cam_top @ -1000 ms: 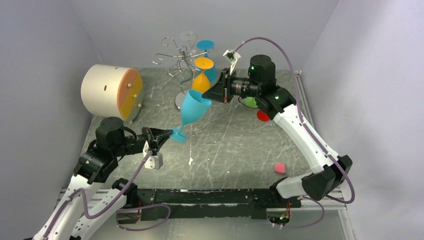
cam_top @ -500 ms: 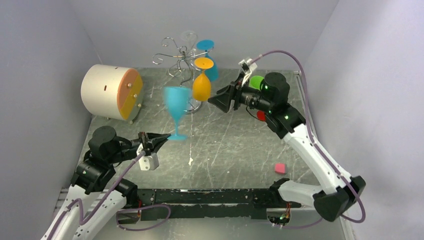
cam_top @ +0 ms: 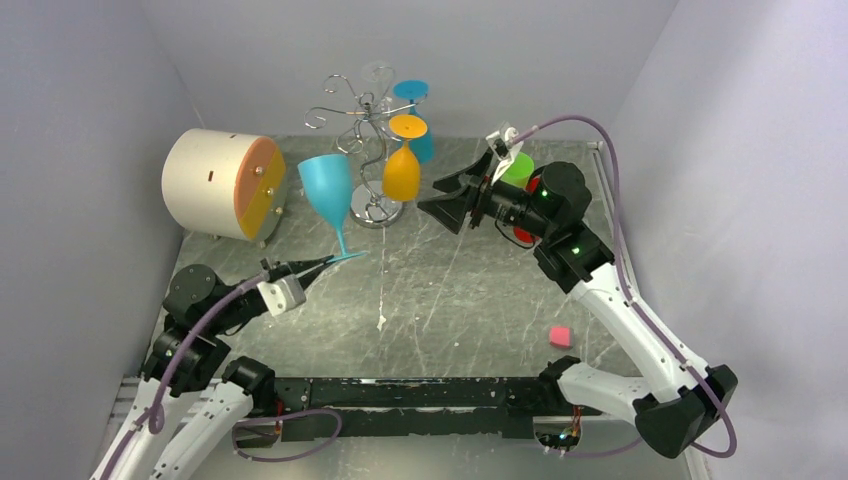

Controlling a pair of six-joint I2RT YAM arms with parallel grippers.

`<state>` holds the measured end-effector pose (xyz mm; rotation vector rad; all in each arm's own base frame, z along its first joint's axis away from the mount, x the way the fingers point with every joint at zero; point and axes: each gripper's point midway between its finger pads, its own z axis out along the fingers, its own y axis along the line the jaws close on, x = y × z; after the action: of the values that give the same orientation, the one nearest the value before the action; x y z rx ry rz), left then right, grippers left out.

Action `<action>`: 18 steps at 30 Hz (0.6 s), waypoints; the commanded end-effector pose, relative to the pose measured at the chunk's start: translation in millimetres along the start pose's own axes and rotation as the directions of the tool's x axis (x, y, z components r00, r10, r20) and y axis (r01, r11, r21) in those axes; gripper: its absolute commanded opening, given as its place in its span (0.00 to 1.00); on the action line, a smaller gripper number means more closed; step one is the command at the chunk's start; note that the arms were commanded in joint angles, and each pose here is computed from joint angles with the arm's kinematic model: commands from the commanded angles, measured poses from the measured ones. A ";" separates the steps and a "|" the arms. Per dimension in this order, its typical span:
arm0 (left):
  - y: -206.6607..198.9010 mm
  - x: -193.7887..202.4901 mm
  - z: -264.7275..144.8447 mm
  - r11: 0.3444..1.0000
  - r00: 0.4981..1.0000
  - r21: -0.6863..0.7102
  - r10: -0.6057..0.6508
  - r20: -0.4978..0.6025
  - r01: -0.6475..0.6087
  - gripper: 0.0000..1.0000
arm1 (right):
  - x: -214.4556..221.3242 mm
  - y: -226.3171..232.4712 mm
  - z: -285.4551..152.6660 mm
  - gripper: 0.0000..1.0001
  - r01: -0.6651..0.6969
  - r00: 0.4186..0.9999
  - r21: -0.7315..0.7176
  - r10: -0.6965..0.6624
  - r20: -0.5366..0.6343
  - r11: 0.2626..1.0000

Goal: Place the wine glass upside down on the wine glass rack

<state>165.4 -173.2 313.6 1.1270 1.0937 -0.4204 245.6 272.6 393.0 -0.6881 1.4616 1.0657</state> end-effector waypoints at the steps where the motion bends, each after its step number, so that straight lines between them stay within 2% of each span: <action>1: 19.3 -17.5 -0.9 0.968 0.975 -0.125 -0.210 0.070 0.218 0.07 | -6.2 20.0 6.9 0.61 0.052 0.998 -0.106 -0.047 0.051 0.993; 6: 25.2 -21.1 0.9 0.870 0.886 -0.169 -0.458 0.070 0.463 0.07 | 1.6 37.1 21.9 0.54 0.078 0.996 -0.130 -0.073 0.040 0.988; 12: 11.6 -23.7 7.6 0.782 0.789 -0.106 -0.613 0.047 0.614 0.07 | 26.9 71.8 46.5 0.43 0.015 0.999 -0.268 -0.028 -0.042 0.963; 18: 3.9 -26.6 8.2 0.731 0.735 -0.075 -0.676 0.051 0.678 0.07 | 46.7 87.7 58.7 0.41 0.015 0.993 -0.316 -0.053 -0.110 0.949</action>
<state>169.1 -182.0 329.1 0.6558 1.4645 -0.8520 195.3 361.7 352.3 -0.9603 1.4548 1.2595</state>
